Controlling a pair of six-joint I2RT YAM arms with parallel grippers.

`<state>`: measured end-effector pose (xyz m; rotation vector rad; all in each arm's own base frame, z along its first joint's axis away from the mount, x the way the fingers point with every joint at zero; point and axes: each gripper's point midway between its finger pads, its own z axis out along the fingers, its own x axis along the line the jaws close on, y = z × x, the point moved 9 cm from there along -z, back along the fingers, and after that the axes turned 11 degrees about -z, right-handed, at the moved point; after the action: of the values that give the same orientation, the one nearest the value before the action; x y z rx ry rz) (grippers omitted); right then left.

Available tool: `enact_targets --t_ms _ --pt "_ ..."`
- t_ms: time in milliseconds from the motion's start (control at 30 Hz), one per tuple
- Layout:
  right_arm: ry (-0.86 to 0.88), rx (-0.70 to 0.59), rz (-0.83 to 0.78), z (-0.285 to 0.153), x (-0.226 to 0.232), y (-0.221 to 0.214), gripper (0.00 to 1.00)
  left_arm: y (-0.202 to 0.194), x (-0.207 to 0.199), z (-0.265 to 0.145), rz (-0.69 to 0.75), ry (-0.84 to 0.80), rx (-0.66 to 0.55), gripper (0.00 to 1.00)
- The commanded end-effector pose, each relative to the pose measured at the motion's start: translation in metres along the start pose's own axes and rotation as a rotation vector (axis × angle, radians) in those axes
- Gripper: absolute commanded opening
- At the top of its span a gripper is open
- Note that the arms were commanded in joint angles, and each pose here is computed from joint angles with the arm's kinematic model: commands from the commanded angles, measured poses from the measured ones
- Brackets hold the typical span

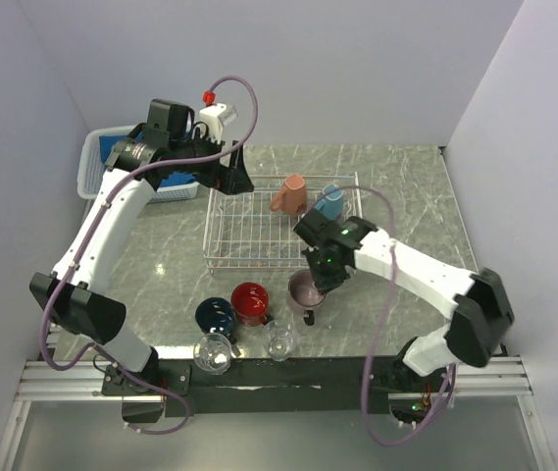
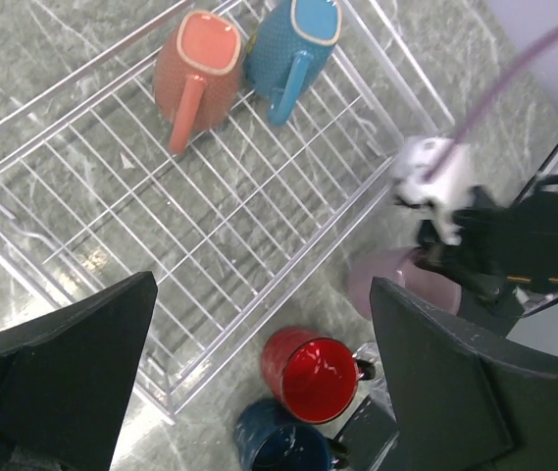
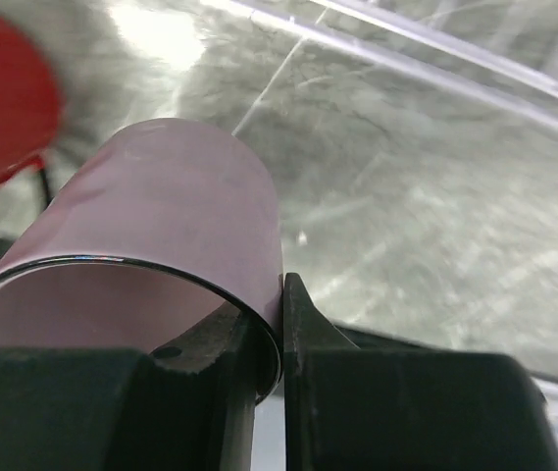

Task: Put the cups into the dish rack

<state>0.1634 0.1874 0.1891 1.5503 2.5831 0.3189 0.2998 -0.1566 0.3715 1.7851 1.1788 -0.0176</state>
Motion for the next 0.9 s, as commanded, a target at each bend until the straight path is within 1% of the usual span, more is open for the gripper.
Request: enact_targets --t_ms 0,33,100,133,167,200,233,267,300,333,367,400,433,467,500,533,567,633,667,700,800,867 --pt "0.029 -0.226 0.038 -0.092 -0.009 0.01 0.0 0.016 -0.013 -0.008 -0.022 -0.078 -0.063 0.96" --pt "0.063 -0.288 0.046 -0.116 -0.009 0.012 0.0 0.018 -0.013 -0.008 -0.031 -0.091 -0.073 0.96" --pt "0.113 -0.366 0.074 -0.14 -0.013 0.017 0.0 0.02 -0.007 -0.009 -0.1 -0.122 -0.073 0.96" --pt "0.212 -0.46 0.079 -0.165 -0.011 0.022 0.0 0.021 -0.008 -0.011 -0.119 -0.196 -0.064 0.96" --pt "0.27 -0.517 0.088 -0.176 -0.012 0.026 0.0 0.022 -0.005 -0.011 -0.19 -0.244 -0.048 0.96" --pt "0.322 -0.582 0.137 -0.186 -0.022 0.033 0.0 0.026 0.006 -0.016 -0.245 -0.282 -0.054 0.97" --pt "0.395 -0.709 0.145 -0.2 -0.025 0.042 0.0 0.025 0.004 -0.022 -0.28 -0.422 -0.011 0.96" --pt "0.545 -0.735 0.151 -0.209 -0.023 0.044 0.0 0.028 0.01 -0.018 -0.342 -0.484 0.003 0.96" --pt "0.616 -0.777 0.169 -0.214 -0.027 0.049 0.0 0.029 0.015 -0.02 -0.38 -0.529 0.013 0.96" --pt "0.662 -0.875 0.197 -0.215 -0.04 0.067 0.0 0.026 0.019 -0.015 -0.417 -0.589 0.049 0.96" --pt "0.794 -0.865 0.212 -0.222 -0.036 0.071 0.0 0.033 0.014 -0.02 -0.431 -0.703 0.085 0.96" --pt "0.833 -0.946 0.189 -0.231 -0.037 0.084 0.0 0.035 0.009 -0.021 -0.423 -0.754 0.105 0.96" --pt "0.853 -0.942 0.205 -0.229 -0.037 0.096 0.0 0.031 0.007 -0.019 -0.595 -0.773 0.192 0.96" --pt "0.871 -0.946 0.224 -0.231 -0.037 0.103 0.0 0.032 -0.001 -0.024 -0.578 -0.803 0.203 0.96" --pt "0.879 -0.965 0.226 -0.232 -0.038 0.11 0.0 0.038 -0.014 -0.031 -0.397 -0.858 0.128 0.96" --pt "0.882 -1.011 0.219 -0.234 -0.04 0.122 0.0 0.038 -0.02 -0.033 -0.408 -0.873 0.141 0.96" --pt "0.889 -1.033 0.24 -0.236 -0.043 0.129 0.0 0.039 -0.026 -0.036 -0.46 -0.883 0.172 0.96" --pt "0.918 -1.099 0.239 -0.234 -0.047 0.15 0.0 0.04 -0.032 -0.037 -0.452 -0.895 0.16 0.96" --pt "0.938 -1.095 0.27 -0.232 -0.049 0.157 0.0 0.04 -0.034 -0.038 -0.444 -0.896 0.148 0.96" --pt "0.948 -1.129 0.256 -0.233 -0.05 0.165 0.0 0.041 -0.034 -0.037 -0.466 -0.89 0.148 0.96" --pt "0.951 -1.107 0.29 -0.212 -0.055 0.188 0.0 0.043 -0.038 -0.043 -0.44 -0.897 0.132 0.96" --pt "0.961 -1.107 0.323 -0.205 -0.059 0.195 0.0 0.04 -0.041 -0.048 -0.426 -0.898 0.115 0.96"
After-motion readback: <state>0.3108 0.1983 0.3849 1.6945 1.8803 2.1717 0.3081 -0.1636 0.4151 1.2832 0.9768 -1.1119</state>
